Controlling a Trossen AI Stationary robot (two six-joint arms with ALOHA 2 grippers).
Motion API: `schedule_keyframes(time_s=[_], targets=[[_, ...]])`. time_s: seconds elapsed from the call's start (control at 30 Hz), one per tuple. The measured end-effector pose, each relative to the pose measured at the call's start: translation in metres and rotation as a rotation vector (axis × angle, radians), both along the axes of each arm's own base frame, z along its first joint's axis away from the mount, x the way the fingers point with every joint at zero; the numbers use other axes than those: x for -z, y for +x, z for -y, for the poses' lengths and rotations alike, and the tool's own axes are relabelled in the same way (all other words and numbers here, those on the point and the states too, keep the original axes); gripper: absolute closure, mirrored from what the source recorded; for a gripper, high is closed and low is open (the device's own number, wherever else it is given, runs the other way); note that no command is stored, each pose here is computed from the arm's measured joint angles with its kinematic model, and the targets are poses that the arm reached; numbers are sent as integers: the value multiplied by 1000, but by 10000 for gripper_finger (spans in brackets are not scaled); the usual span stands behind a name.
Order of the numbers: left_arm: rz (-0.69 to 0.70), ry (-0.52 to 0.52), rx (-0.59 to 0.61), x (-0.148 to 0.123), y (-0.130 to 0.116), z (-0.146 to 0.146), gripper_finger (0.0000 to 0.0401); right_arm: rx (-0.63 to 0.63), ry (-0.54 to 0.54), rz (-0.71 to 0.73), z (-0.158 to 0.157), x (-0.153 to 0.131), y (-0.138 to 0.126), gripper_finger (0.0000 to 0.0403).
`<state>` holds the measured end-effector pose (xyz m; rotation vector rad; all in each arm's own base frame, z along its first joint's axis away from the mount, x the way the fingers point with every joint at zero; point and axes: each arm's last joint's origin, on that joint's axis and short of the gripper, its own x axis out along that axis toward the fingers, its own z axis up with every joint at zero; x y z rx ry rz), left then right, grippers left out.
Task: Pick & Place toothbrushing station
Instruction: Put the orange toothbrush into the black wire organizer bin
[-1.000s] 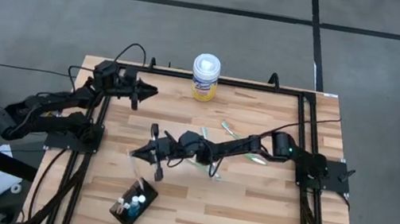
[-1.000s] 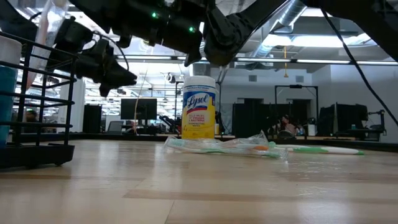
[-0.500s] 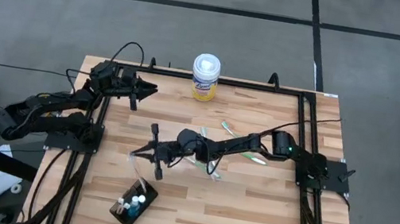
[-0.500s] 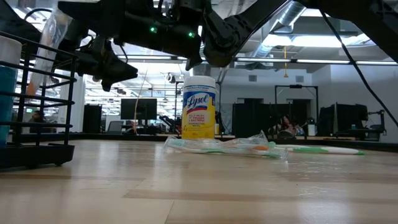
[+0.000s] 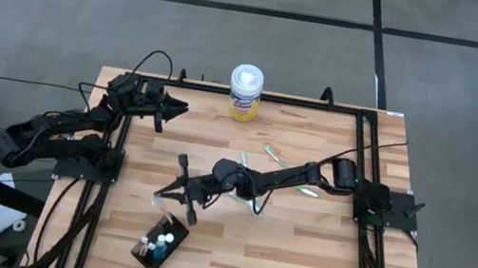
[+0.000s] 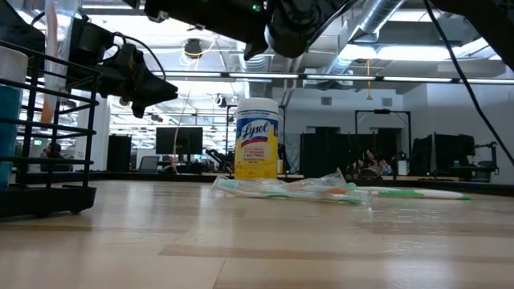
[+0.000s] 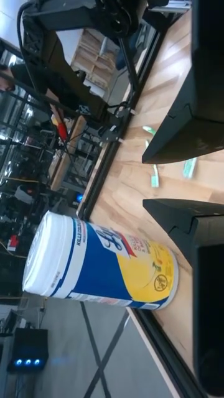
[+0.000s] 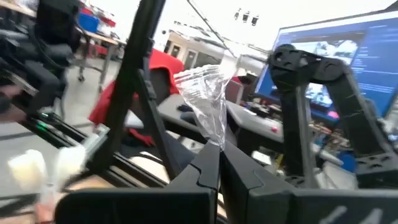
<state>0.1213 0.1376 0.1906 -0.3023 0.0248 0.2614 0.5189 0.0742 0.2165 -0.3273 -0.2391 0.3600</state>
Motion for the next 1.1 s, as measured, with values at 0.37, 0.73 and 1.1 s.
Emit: schedule_keyframes(time_s=[0.37, 0.73, 1.1], targets=[[1, 0, 20, 0, 0, 1, 306, -121, -18, 18, -34, -1, -7, 403], [-7, 23, 21, 0, 0, 1, 306, -229, 21, -60, -46, 3, -10, 400], [-7, 12, 20, 1, 0, 1, 254, -229, 84, -143, -22, 8, -5, 225]])
